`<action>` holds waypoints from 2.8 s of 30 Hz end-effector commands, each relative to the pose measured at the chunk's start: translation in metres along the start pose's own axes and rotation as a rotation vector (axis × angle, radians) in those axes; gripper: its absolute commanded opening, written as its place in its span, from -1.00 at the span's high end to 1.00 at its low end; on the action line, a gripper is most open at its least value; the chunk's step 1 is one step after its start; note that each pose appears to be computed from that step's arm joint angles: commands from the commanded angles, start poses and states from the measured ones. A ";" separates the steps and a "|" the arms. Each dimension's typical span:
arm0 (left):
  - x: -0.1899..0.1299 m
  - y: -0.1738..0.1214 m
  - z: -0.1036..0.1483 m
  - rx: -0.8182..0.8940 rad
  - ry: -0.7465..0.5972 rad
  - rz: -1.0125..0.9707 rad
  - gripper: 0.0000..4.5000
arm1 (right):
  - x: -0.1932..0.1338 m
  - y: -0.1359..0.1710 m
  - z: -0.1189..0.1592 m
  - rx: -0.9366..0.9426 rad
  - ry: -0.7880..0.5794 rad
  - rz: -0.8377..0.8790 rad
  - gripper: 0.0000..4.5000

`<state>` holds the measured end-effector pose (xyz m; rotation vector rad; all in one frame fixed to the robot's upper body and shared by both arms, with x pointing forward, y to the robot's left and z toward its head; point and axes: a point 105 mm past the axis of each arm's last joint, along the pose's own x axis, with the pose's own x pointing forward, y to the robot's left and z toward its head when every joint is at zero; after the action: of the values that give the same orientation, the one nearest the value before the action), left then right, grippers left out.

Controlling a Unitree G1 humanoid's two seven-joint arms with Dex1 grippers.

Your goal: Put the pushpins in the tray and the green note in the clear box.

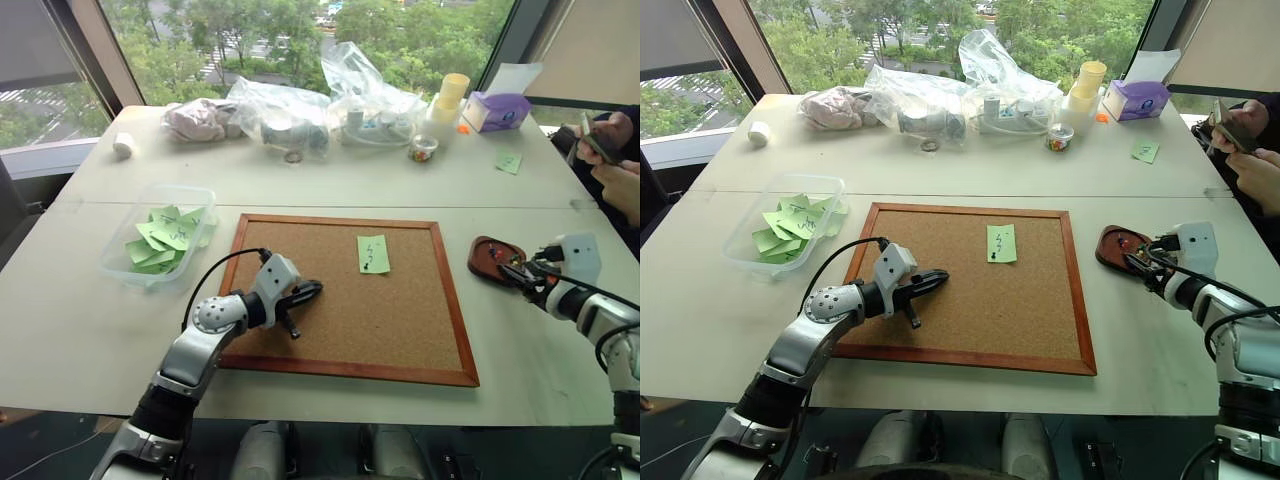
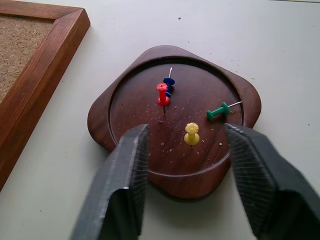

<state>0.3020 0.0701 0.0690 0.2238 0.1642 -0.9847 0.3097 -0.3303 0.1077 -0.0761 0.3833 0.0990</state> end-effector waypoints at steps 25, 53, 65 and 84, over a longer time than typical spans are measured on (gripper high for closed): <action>-0.002 -0.011 -0.041 -0.072 0.145 -0.008 1.00 | 0.015 0.193 0.053 -0.176 -0.124 0.644 -0.31; -0.012 -0.009 -0.042 -0.075 0.152 0.044 1.00 | 0.042 0.212 0.022 -0.341 -0.105 0.665 0.98; -0.007 -0.012 -0.044 -0.096 0.152 0.033 1.00 | 0.000 0.213 0.074 -0.464 -0.244 0.738 0.98; -0.016 0.007 -0.032 -0.090 0.136 0.047 1.00 | 0.017 0.088 0.097 -0.228 -0.250 0.296 0.98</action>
<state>0.3037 0.0806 0.0746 0.1892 0.1878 -0.9544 0.3469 -0.2109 0.1649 -0.2258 0.1935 0.5235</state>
